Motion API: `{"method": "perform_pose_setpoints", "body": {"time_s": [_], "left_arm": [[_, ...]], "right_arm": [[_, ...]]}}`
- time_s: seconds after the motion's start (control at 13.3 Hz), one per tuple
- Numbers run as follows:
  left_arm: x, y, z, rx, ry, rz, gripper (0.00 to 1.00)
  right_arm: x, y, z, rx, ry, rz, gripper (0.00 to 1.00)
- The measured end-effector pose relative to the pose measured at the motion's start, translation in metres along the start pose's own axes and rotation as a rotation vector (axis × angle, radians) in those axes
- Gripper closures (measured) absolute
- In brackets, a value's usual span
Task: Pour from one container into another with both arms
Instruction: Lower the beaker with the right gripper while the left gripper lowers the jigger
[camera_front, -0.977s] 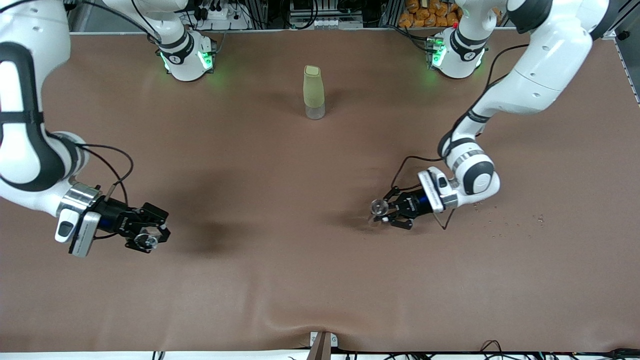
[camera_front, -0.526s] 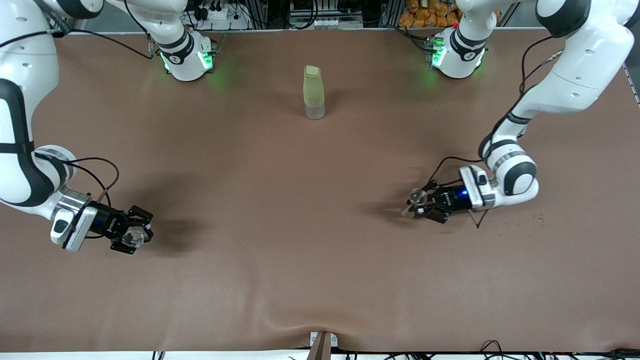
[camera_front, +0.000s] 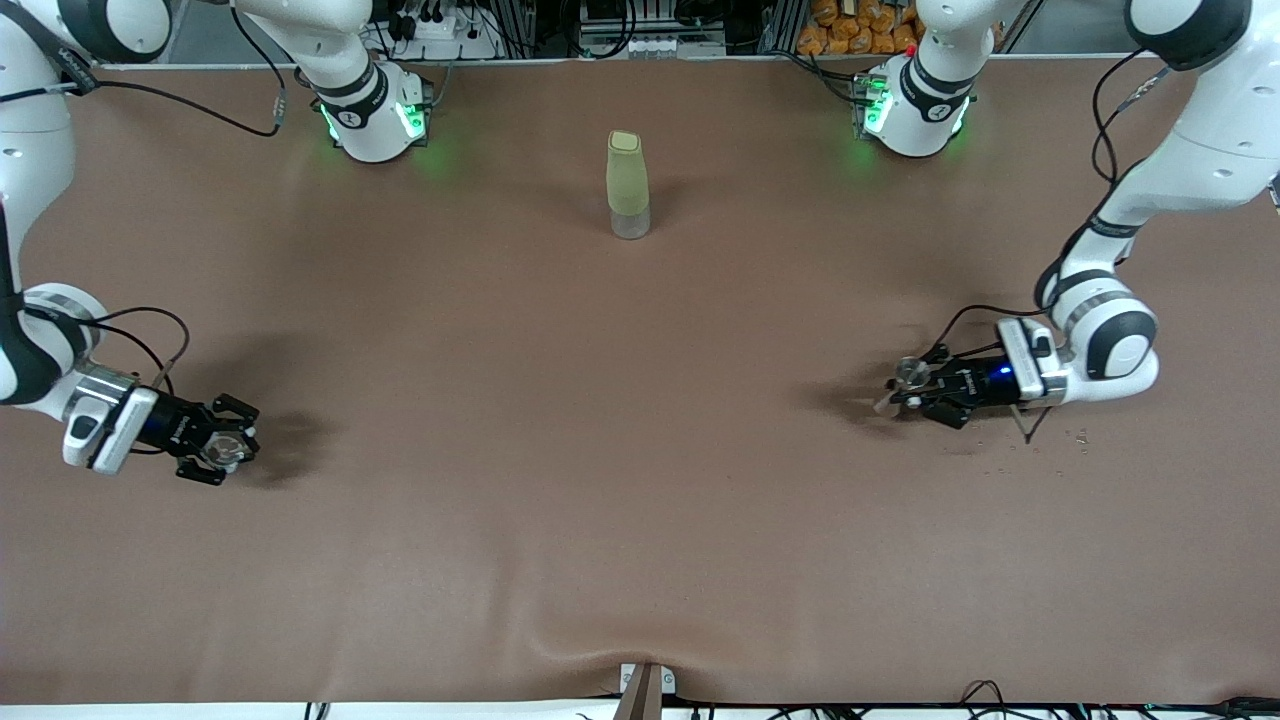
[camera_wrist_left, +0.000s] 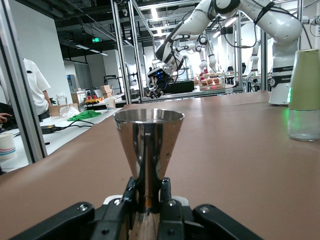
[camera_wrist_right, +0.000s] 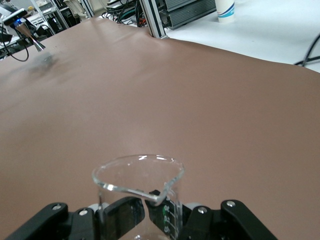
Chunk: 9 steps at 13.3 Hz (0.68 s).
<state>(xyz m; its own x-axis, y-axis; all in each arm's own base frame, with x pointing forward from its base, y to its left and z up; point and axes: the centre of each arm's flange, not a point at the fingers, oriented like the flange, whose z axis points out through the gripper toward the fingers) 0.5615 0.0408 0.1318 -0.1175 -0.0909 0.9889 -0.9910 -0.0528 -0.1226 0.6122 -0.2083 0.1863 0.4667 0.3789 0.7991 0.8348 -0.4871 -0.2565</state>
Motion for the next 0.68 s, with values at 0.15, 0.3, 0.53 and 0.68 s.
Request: {"method": "perform_pose_setpoints", "body": {"time_s": [0.15, 0.3, 0.53, 0.68], "left_arm": [[-0.004, 0.009, -0.031, 0.000, -0.009, -0.017, 0.79], [-0.010, 0.017, -0.057, 0.014, -0.023, -0.026, 0.79], [-0.024, 0.030, -0.082, 0.040, -0.028, -0.055, 0.79], [-0.033, 0.038, -0.091, 0.052, -0.030, -0.087, 0.79]], "right_arm": [[-0.023, 0.007, -0.010, -0.012, 0.010, -0.035, 0.88], [-0.038, 0.012, -0.009, 0.018, 0.037, -0.083, 0.88], [-0.050, 0.022, -0.001, 0.092, 0.102, -0.151, 0.88], [-0.061, 0.031, 0.002, 0.099, 0.122, -0.226, 0.88]]}}
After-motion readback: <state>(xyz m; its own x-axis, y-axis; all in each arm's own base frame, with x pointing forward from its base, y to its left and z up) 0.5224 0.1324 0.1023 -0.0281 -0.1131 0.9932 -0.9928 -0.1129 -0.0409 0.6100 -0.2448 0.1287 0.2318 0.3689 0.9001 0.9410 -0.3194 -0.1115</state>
